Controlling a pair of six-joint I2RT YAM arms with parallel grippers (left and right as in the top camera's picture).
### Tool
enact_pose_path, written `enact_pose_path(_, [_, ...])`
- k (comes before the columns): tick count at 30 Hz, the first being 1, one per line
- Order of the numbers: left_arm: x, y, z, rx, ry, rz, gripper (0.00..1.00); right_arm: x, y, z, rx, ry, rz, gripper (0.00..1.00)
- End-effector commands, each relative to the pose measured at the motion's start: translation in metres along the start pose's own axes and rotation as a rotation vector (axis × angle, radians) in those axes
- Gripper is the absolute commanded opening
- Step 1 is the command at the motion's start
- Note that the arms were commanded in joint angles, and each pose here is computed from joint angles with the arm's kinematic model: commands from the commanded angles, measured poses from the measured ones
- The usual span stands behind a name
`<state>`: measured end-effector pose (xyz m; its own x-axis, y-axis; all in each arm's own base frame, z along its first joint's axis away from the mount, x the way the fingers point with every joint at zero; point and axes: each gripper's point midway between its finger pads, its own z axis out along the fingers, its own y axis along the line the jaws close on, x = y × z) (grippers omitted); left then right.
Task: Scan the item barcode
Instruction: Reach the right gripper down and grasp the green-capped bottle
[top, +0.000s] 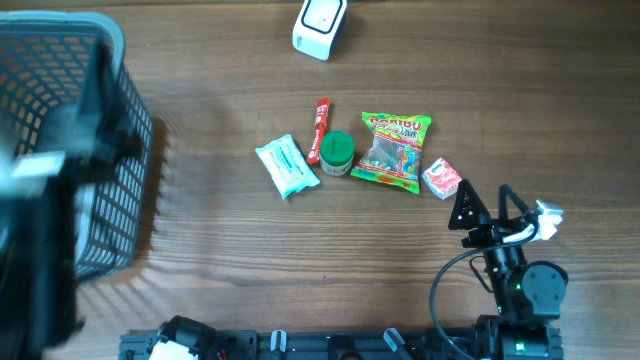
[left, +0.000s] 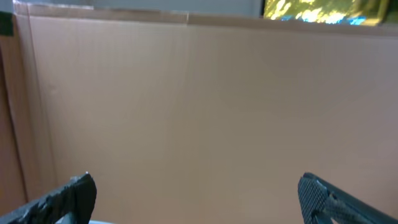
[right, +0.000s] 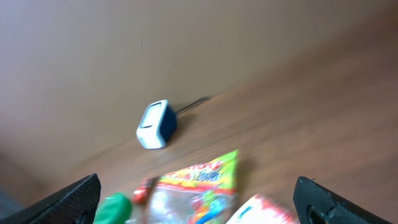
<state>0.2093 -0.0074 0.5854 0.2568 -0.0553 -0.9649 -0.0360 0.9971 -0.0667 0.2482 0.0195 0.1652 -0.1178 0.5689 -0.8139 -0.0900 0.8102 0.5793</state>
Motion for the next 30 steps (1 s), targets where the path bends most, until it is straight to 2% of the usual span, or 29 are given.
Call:
enact_pose_path(1, [-0.002,0.003,-0.033,0.060,-0.091,-0.042,1.00,0.037,0.030,-0.002,-0.147,0.241,0.440,1.00])
enact_pose_path(2, [-0.009,0.009,-0.042,0.048,-0.123,-0.052,1.00,0.052,0.040,-0.006,-0.189,0.341,0.474,1.00])
enact_pose_path(4, [-0.010,0.013,-0.049,0.042,-0.125,-0.054,1.00,0.064,0.039,-0.007,-0.174,0.416,0.543,1.00])
enact_pose_path(5, [-0.011,0.014,-0.052,0.042,-0.128,-0.055,1.00,0.072,0.041,-0.008,-0.159,0.468,0.637,1.00])
enact_pose_path(6, [-0.012,0.016,-0.056,0.040,-0.133,-0.055,1.00,0.073,0.045,-0.010,-0.185,0.492,0.632,1.00])
enact_pose_path(7, [-0.013,0.019,-0.060,0.034,-0.137,-0.055,1.00,0.073,0.059,-0.014,-0.277,0.519,0.536,1.00])
enact_pose_path(9, [-0.016,0.023,-0.066,0.018,-0.151,-0.054,1.00,0.066,0.067,-0.015,-0.301,0.528,0.519,0.99])
enact_pose_path(11, [-0.024,0.032,-0.083,-0.008,-0.193,-0.048,1.00,0.040,0.089,-0.016,-0.357,0.506,0.453,0.99])
enact_pose_path(14, [-0.031,0.036,-0.118,-0.003,-0.283,-0.031,1.00,0.021,0.087,-0.014,-0.210,0.535,0.369,0.99])
enact_pose_path(16, [-0.030,0.027,-0.145,0.059,-0.354,-0.012,1.00,-0.001,0.084,-0.013,-0.011,0.587,0.236,0.99])
enact_pose_path(18, [-0.028,0.023,-0.169,0.088,-0.429,0.000,1.00,-0.017,0.091,-0.008,0.080,0.623,0.150,0.99])
enact_pose_path(20, [-0.024,0.029,-0.205,0.049,-0.555,0.008,1.00,-0.028,0.122,0.015,0.148,0.689,0.028,1.00])
enact_pose_path(23, [-0.021,0.032,-0.225,0.032,-0.625,0.011,1.00,0.011,0.164,0.057,0.228,0.806,-0.091,1.00])
enact_pose_path(26, [-0.019,0.019,-0.225,0.129,-0.618,0.021,1.00,0.091,0.176,0.097,0.376,1.050,-0.117,0.99])
enact_pose_path(27, [-0.018,0.018,-0.225,0.139,-0.614,0.022,1.00,0.106,0.178,0.107,0.415,1.116,-0.112,0.99])
enact_pose_path(30, [-0.017,0.017,-0.224,0.141,-0.607,0.023,1.00,0.106,0.185,0.125,0.503,1.144,-0.092,1.00])
